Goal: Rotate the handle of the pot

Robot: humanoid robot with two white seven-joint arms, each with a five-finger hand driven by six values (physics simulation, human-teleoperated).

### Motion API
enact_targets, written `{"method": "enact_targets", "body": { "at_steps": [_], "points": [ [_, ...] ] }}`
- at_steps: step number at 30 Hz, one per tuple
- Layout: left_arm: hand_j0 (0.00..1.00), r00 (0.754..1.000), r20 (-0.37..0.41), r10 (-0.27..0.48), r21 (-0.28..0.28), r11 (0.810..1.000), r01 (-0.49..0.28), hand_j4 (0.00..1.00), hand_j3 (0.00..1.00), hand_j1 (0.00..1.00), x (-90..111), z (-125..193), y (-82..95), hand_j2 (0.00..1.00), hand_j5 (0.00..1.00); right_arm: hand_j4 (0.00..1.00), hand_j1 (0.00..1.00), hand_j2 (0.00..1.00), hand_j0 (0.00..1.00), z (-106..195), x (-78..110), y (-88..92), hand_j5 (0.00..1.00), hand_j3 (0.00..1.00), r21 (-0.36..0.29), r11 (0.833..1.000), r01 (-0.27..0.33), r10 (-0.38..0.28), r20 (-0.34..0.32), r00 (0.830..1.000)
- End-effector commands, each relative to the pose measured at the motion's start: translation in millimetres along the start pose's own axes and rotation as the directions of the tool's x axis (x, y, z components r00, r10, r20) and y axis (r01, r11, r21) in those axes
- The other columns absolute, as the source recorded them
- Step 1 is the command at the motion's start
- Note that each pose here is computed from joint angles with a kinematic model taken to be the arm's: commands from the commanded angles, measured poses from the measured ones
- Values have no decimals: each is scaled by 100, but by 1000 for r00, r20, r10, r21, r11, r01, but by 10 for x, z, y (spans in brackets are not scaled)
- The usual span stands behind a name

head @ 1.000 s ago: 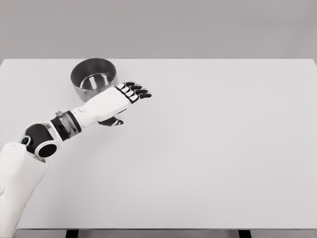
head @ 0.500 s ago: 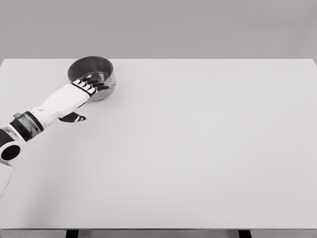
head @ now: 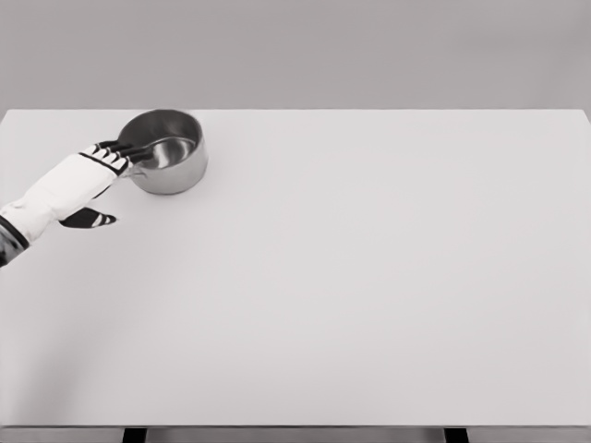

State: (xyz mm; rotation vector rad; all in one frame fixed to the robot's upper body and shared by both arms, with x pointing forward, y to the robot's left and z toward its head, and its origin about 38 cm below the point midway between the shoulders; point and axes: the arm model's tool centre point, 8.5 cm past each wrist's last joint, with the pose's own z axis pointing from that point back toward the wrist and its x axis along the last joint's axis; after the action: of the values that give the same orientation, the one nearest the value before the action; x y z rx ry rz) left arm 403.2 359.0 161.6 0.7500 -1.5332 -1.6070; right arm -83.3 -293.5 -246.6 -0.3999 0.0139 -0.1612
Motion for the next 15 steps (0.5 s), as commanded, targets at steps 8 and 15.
{"method": "enact_targets", "body": {
  "at_steps": [8,15],
  "points": [
    [100,998,-67,-11,36,999,13,100,100,100,-258,222,203,100,100,100,100,100,100,0,-1,0,100,100,0,1000,2,-2,0,1000],
    [100,999,-31,27,73,997,-24,100,100,100,-178,166,232,100,100,100,100,100,100,0,-1,0,100,100,0,1000,2,-2,0,1000]
  ]
}}
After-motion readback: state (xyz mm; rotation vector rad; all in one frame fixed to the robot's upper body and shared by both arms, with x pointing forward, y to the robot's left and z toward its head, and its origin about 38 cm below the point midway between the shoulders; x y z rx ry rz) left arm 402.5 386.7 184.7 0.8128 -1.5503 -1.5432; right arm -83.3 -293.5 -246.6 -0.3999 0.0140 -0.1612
